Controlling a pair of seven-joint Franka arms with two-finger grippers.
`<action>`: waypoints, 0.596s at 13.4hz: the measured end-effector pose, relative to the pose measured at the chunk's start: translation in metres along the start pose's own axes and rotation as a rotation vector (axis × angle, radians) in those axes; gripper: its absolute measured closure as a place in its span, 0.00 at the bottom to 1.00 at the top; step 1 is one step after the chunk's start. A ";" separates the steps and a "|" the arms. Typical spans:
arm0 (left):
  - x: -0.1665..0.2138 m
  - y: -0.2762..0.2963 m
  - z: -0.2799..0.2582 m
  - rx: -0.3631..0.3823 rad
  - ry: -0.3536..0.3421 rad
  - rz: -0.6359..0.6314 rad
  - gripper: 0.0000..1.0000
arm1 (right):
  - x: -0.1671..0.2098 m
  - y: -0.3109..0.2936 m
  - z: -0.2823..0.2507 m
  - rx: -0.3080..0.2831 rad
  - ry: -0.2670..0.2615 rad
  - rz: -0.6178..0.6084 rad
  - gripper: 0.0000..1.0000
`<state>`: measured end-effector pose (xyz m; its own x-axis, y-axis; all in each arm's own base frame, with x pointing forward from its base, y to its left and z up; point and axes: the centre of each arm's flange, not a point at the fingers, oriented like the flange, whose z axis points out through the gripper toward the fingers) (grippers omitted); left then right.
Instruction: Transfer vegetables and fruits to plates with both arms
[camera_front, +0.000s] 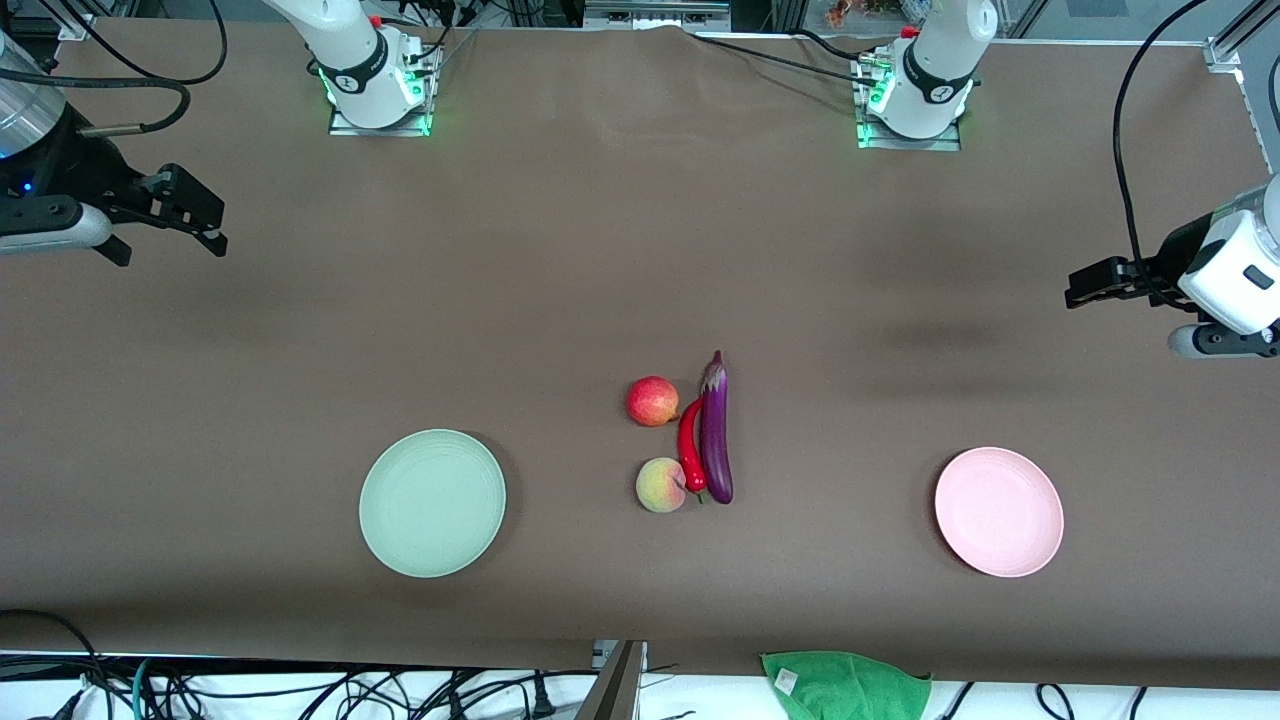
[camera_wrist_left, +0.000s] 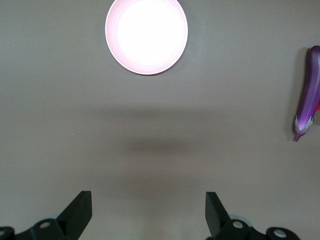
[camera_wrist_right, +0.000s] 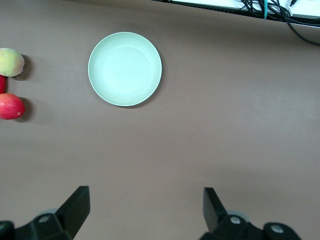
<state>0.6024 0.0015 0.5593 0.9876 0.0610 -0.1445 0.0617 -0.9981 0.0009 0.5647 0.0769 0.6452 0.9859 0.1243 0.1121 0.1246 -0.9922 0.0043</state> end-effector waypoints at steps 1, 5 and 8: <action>0.000 0.000 0.000 0.000 0.000 0.000 0.00 | 0.000 0.000 0.000 0.000 -0.003 0.000 0.00; 0.000 0.000 0.000 0.000 0.000 0.000 0.00 | -0.001 0.000 0.001 0.000 -0.010 0.000 0.00; 0.000 0.000 0.000 0.000 0.000 0.000 0.00 | -0.001 0.000 0.001 0.000 -0.008 -0.001 0.00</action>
<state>0.6024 0.0015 0.5593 0.9876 0.0609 -0.1446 0.0617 -0.9981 0.0009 0.5638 0.0772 0.6445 0.9866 0.1258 0.1037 0.1260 -0.9920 0.0044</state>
